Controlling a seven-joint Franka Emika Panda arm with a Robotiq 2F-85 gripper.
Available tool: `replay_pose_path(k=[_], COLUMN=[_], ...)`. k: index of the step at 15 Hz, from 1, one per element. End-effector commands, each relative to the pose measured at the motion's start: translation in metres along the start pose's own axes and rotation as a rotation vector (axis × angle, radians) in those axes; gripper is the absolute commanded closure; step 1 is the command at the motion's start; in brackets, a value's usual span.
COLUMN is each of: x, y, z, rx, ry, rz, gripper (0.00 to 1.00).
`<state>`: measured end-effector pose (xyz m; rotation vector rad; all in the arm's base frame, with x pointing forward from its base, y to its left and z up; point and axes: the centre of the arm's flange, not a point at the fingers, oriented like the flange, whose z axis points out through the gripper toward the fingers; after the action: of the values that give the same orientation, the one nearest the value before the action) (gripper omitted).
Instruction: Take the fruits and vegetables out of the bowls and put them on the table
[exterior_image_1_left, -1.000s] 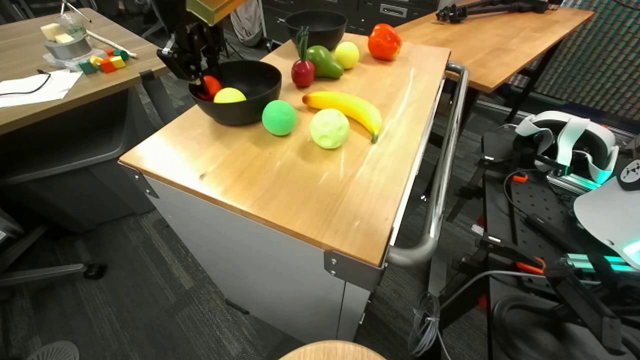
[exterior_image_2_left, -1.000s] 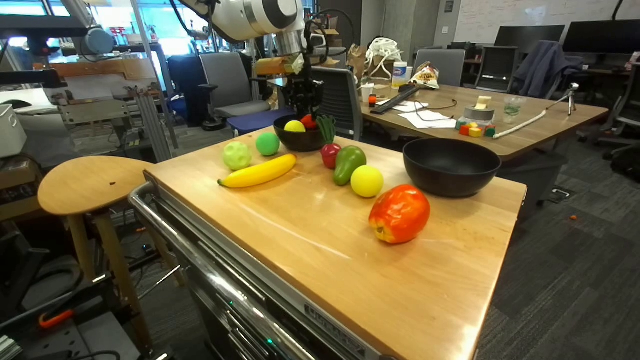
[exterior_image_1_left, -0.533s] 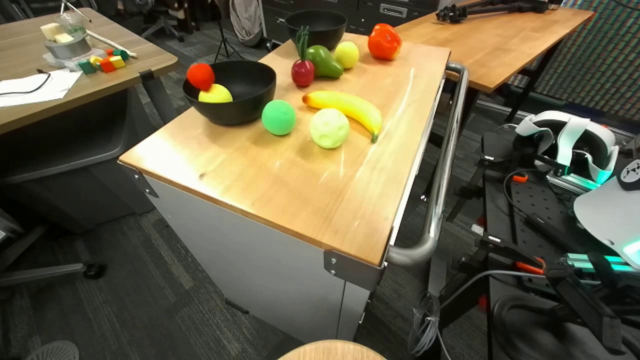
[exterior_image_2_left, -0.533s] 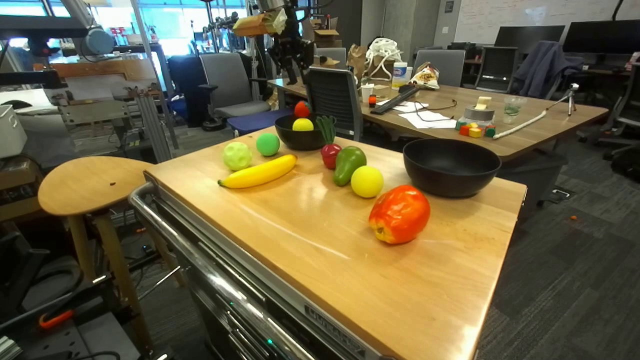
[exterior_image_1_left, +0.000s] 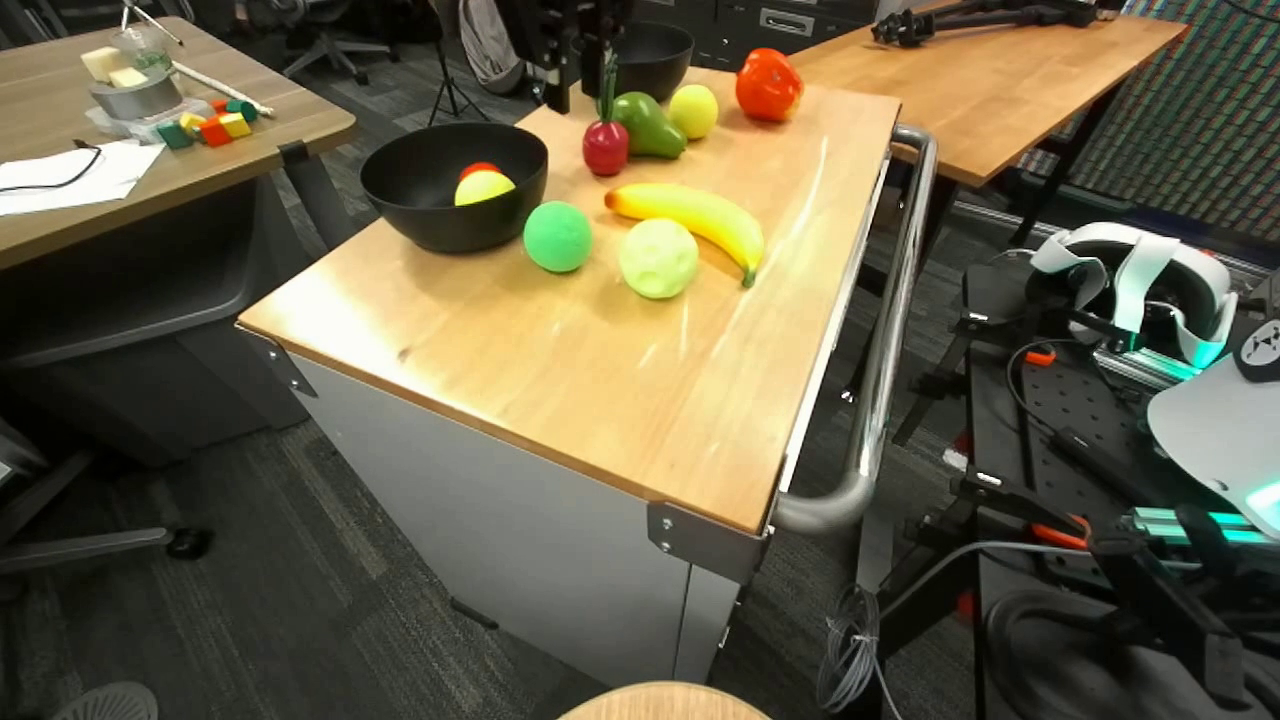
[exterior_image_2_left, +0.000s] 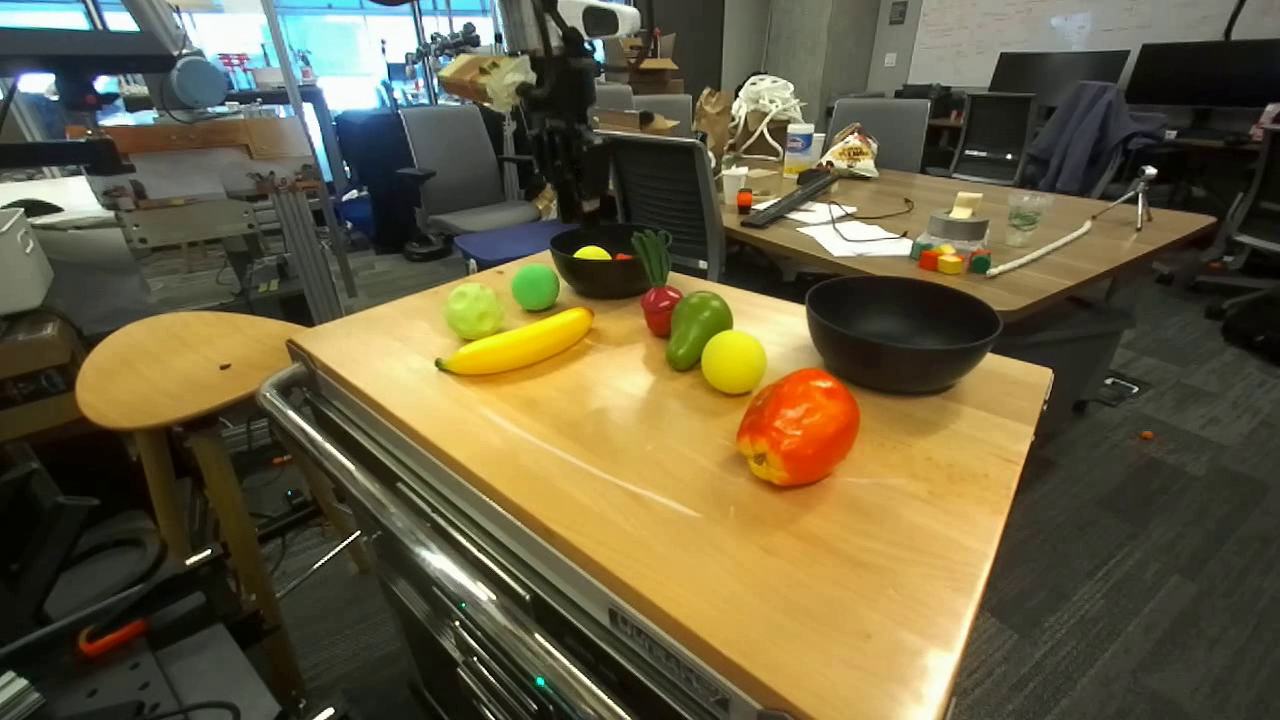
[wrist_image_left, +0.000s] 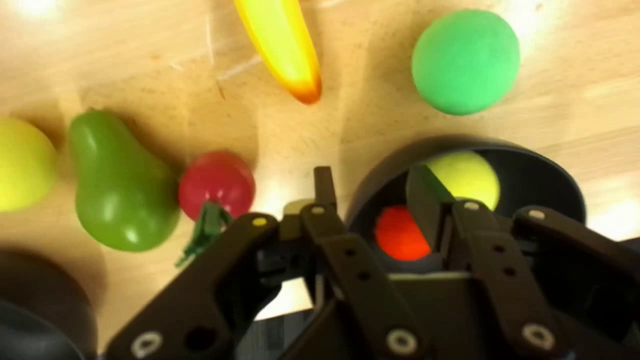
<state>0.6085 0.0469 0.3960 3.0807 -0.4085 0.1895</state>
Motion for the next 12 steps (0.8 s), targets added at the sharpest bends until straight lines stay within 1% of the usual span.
replay_pose_path(k=[1,2,3,5,6,7,8,9,10,12], x=[-0.037,-0.039,-0.041,-0.042,-0.042,-0.027,-0.028,-0.028,-0.028,-0.024], y=[0.026,0.030,0.030,0.031,0.030,0.027,0.027,0.027,0.027,0.025], z=[0.016,0.021,0.023,0.020,0.016,0.033,0.032,0.034,0.036,0.038], rx=[0.030,0.036,0.046,0.079,0.089,0.045,0.047,0.045,0.044,0.033], ry=[0.005,0.007,0.020,0.071,0.097,0.040,0.044,0.040,0.037,0.043], rz=[0.075,0.080,0.085,0.092,0.086,0.073,0.073,0.073,0.073,0.067], gripper=[0.32,0.30,0.22,0.06,0.01,0.00,0.09,0.02,0.00,0.00])
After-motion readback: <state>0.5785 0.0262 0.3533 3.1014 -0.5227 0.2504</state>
